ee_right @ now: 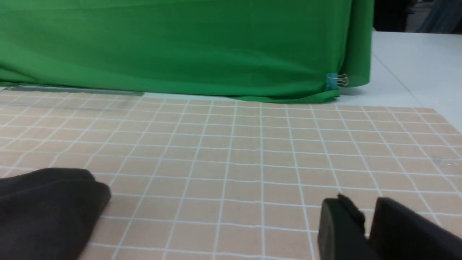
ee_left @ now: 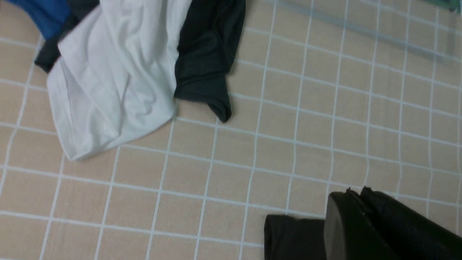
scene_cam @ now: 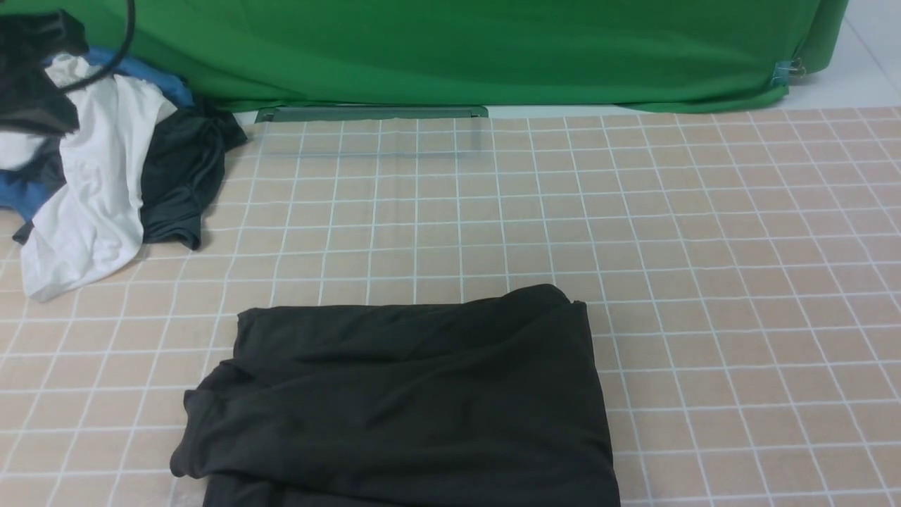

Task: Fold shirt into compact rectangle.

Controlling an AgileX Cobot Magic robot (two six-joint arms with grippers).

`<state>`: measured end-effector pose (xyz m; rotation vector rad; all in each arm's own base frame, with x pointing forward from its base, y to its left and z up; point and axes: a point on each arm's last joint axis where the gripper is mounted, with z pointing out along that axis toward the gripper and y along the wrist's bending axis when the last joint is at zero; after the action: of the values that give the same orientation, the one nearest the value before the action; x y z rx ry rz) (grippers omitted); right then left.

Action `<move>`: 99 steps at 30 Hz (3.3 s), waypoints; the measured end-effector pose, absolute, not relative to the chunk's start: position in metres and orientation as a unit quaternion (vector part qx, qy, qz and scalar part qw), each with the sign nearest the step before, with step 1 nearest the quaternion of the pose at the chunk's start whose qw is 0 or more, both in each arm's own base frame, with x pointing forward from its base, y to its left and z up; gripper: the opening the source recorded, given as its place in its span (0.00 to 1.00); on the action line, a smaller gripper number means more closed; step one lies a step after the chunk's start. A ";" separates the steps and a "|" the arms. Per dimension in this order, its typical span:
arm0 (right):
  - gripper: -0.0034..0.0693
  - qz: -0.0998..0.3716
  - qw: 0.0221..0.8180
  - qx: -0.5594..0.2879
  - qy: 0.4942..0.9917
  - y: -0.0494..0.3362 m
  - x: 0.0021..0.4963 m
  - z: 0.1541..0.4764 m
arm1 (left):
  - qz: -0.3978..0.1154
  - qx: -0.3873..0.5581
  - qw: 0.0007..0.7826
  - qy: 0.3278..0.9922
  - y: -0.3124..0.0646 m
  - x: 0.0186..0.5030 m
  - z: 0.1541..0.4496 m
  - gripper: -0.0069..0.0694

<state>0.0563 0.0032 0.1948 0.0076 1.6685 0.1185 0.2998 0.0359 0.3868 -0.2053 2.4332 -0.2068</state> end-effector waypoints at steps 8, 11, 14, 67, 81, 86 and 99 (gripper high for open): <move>0.30 0.059 0.670 -0.004 0.740 0.004 0.056 0.195 | -0.083 -0.067 0.381 0.918 0.027 0.259 0.423 0.11; 0.31 0.059 0.670 -0.004 0.740 0.004 0.056 0.195 | -0.085 -0.061 0.376 0.921 0.023 0.243 0.430 0.11; 0.33 0.059 0.670 -0.004 0.740 0.004 0.056 0.195 | -0.086 -0.054 0.372 0.923 0.019 0.227 0.437 0.11; 0.37 -0.042 0.646 -0.008 0.762 -0.004 0.055 0.189 | -0.176 -0.039 0.526 0.831 -0.016 0.117 0.351 0.11; 0.37 -0.042 0.646 -0.008 0.762 -0.004 0.055 0.189 | -0.094 -0.033 0.656 0.748 -0.012 0.071 0.321 0.11; 0.37 -0.042 0.646 -0.008 0.762 -0.004 0.055 0.189 | -0.032 -0.001 0.647 0.762 -0.008 0.071 0.317 0.11; 0.37 -0.042 0.646 -0.008 0.762 -0.004 0.055 0.189 | -0.049 -0.093 0.666 0.738 0.001 0.071 0.283 0.11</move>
<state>0.0555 -0.0044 0.1889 -0.0173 1.7339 -0.0961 0.0707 0.0013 0.2833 -0.2106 1.6663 -0.1113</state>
